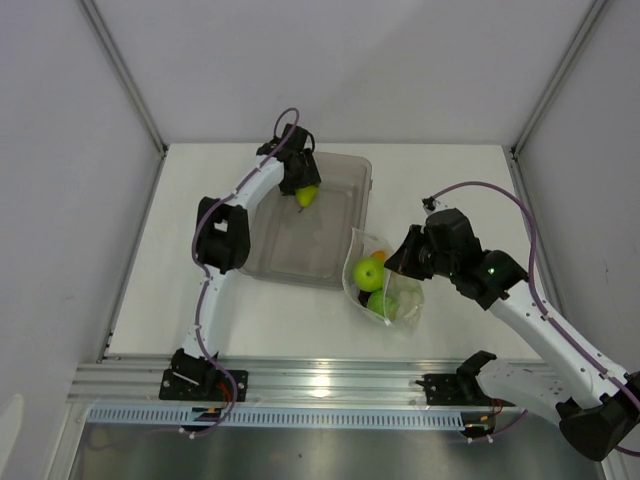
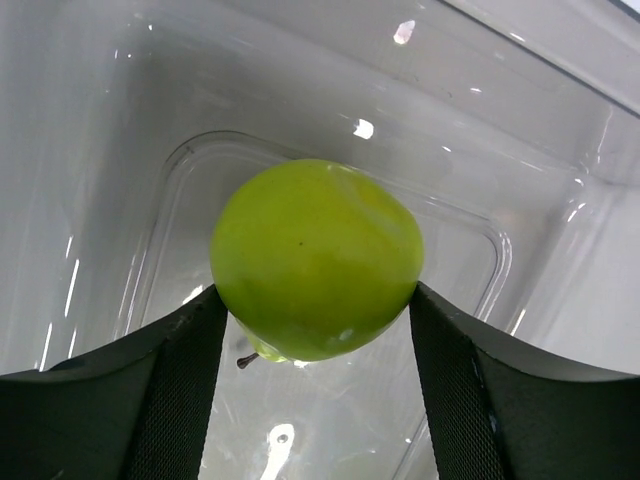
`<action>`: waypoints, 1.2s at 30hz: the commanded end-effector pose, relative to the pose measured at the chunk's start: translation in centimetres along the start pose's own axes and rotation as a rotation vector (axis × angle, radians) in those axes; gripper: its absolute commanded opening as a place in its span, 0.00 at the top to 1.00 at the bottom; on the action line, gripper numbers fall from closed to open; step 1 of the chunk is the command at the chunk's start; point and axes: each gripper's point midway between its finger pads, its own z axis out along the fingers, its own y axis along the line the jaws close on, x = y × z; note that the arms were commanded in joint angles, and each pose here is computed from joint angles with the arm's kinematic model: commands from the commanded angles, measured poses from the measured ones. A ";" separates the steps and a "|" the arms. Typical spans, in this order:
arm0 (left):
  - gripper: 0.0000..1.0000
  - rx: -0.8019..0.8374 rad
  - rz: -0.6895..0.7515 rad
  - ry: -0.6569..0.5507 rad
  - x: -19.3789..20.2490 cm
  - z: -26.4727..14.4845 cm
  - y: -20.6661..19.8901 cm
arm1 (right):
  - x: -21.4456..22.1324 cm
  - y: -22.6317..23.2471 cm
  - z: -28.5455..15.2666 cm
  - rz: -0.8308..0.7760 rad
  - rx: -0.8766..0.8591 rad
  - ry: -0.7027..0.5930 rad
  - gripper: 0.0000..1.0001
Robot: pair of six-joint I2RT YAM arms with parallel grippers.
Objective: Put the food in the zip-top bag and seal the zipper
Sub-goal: Pick up the fake fruit from the bin.
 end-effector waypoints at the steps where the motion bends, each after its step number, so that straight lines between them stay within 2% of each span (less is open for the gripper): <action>1: 0.40 0.021 -0.012 0.003 -0.4 -0.2 -0.5 | -0.6 0.6 -0.1 0.002 -0.028 -0.037 1.00; 2: 0.44 0.027 -0.012 0.001 -0.5 -0.2 -0.6 | -0.7 0.7 -0.2 0.000 -0.031 -0.038 1.00; 7: 0.80 0.084 0.016 -0.033 -0.8 -1.1 -1.5 | -0.7 0.7 -0.2 0.003 -0.030 -0.037 1.00; 10: 0.85 0.076 0.020 -0.032 -0.3 -1.3 -1.1 | -0.7 0.7 -0.3 0.003 -0.030 -0.039 1.00; 13: 0.95 0.113 0.011 -0.056 -0.2 -3.0 -1.4 | -0.8 0.8 -0.1 -0.001 -0.029 -0.038 1.00; 14: 0.99 0.147 0.006 -0.100 -1.5 -5.2 -2.2 | -0.9 0.7 0.0 -0.006 -0.025 -0.037 1.00; 17: 0.99 0.162 0.002 -0.113 -0.5 -6.4 -1.9 | -0.9 0.6 0.3 -0.007 -0.013 -0.034 1.00; 22: 0.99 0.225 0.019 -0.153 -0.5 -11.9 -3.1 | -1.2 0.8 0.4 0.004 -0.019 -0.046 1.00; 23: 0.99 0.219 0.031 -0.132 0.9 -12.0 -2.9 | -1.4 0.9 0.3 0.003 -0.020 -0.051 1.00; 24: 0.99 0.267 0.034 -0.145 0.8 -14.1 -3.6 | -1.5 1.0 0.2 0.008 -0.019 -0.057 1.00; 31: 0.99 0.421 0.070 -0.120 5.1 -20.4 -4.6 | -2.4 1.8 -1.0 0.024 -0.028 -0.076 1.00; 32: 0.99 0.492 0.080 -0.163 4.8 -23.1 -5.6 | -2.5 1.9 -1.1 0.030 -0.029 -0.074 1.00; 36: 0.99 0.656 0.116 -0.125 7.6 -27.3 -6.9 | -2.4 1.9 -1.6 0.038 -0.019 -0.064 1.00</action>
